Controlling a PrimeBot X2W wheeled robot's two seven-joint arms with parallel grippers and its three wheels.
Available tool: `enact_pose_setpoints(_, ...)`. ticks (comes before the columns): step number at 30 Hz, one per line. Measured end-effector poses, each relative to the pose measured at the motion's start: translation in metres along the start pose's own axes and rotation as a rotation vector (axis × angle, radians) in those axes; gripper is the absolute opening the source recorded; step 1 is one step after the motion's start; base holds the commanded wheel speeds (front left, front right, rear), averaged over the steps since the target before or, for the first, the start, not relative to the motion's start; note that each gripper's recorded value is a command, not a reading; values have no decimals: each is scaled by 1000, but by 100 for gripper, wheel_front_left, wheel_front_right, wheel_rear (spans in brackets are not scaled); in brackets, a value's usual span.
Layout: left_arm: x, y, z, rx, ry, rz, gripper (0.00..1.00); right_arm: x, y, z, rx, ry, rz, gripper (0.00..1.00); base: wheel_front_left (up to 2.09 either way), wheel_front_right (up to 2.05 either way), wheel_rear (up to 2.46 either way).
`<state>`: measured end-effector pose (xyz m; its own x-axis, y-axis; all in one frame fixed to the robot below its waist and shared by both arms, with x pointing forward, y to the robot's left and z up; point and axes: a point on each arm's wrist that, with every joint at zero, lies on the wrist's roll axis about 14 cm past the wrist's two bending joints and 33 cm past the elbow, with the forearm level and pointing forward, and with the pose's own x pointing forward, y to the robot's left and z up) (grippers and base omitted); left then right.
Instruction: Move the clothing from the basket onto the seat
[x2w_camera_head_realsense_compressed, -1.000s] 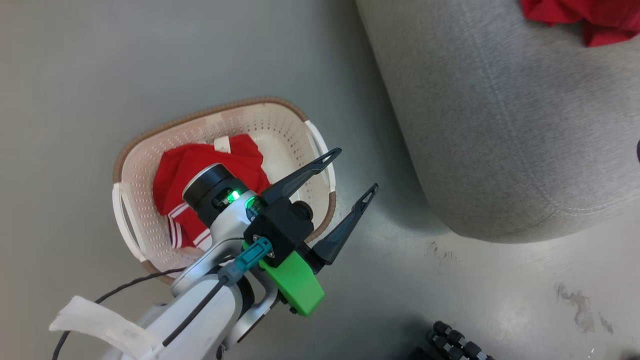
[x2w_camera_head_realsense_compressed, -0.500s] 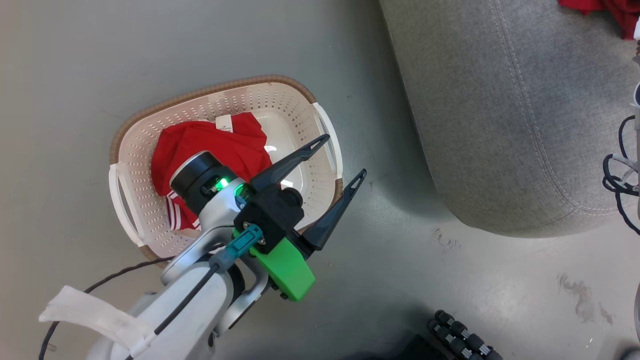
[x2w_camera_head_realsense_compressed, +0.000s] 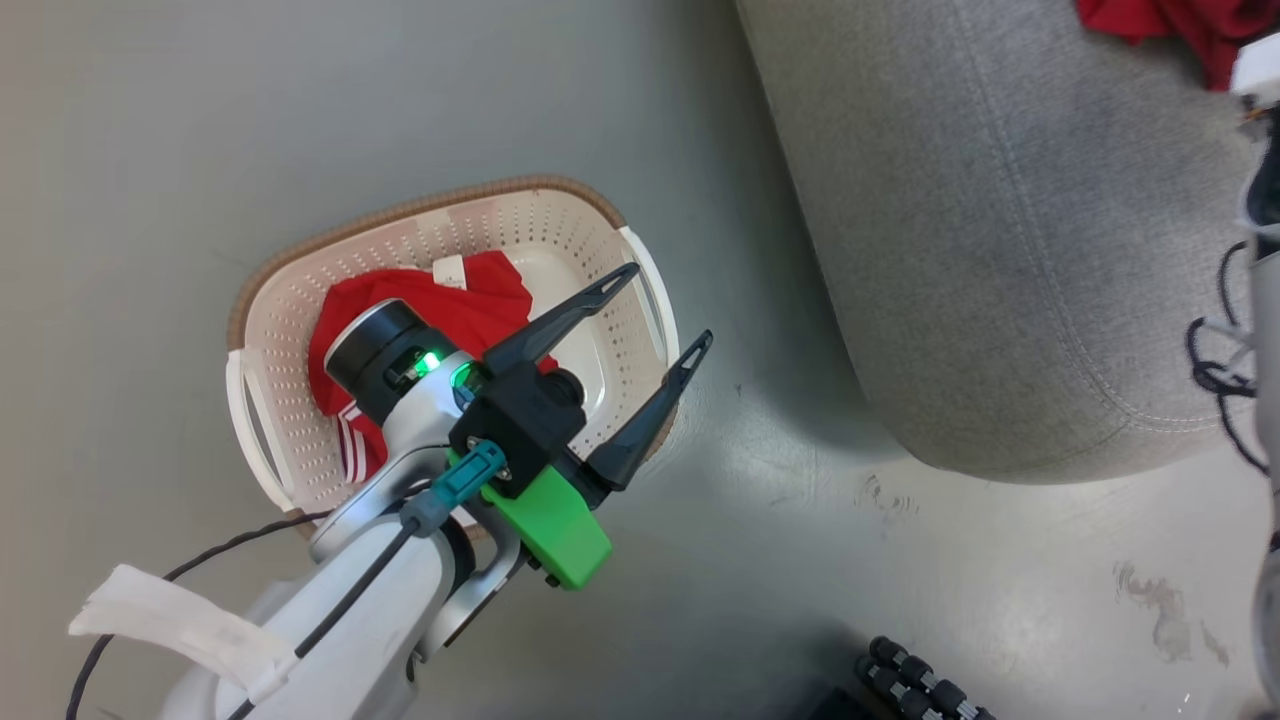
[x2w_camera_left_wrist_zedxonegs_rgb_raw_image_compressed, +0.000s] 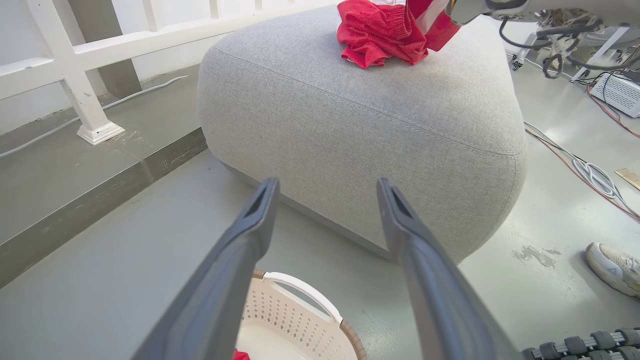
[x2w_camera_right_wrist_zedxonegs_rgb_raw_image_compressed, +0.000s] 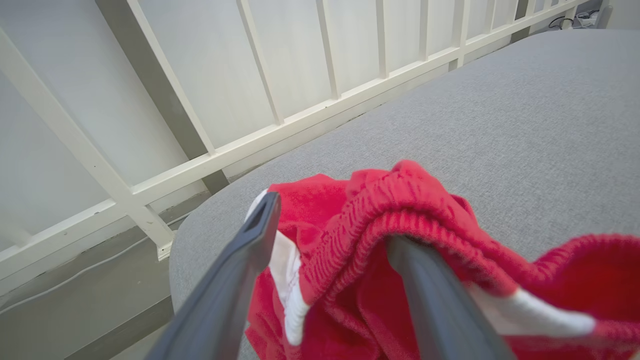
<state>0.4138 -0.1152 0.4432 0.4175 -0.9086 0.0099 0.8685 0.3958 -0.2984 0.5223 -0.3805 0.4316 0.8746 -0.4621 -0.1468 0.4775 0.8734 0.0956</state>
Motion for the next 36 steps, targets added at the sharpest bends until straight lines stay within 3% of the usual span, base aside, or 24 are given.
enact_pose_setpoints(8,0,-7,14,36,-28,-2,100,-29,12,-18,1,55,59,100,0,0,0)
enact_pose_setpoints(20,-4,-22,34,34,-69,22,100,-68,14,-15,5,62,113,100,0,0,0)
enact_pose_setpoints(30,-22,-10,54,38,-125,170,100,-89,40,10,-13,-17,228,100,0,0,0)
enact_pose_setpoints(36,-43,6,65,30,-164,291,100,-105,80,4,-13,-14,343,100,0,0,0)
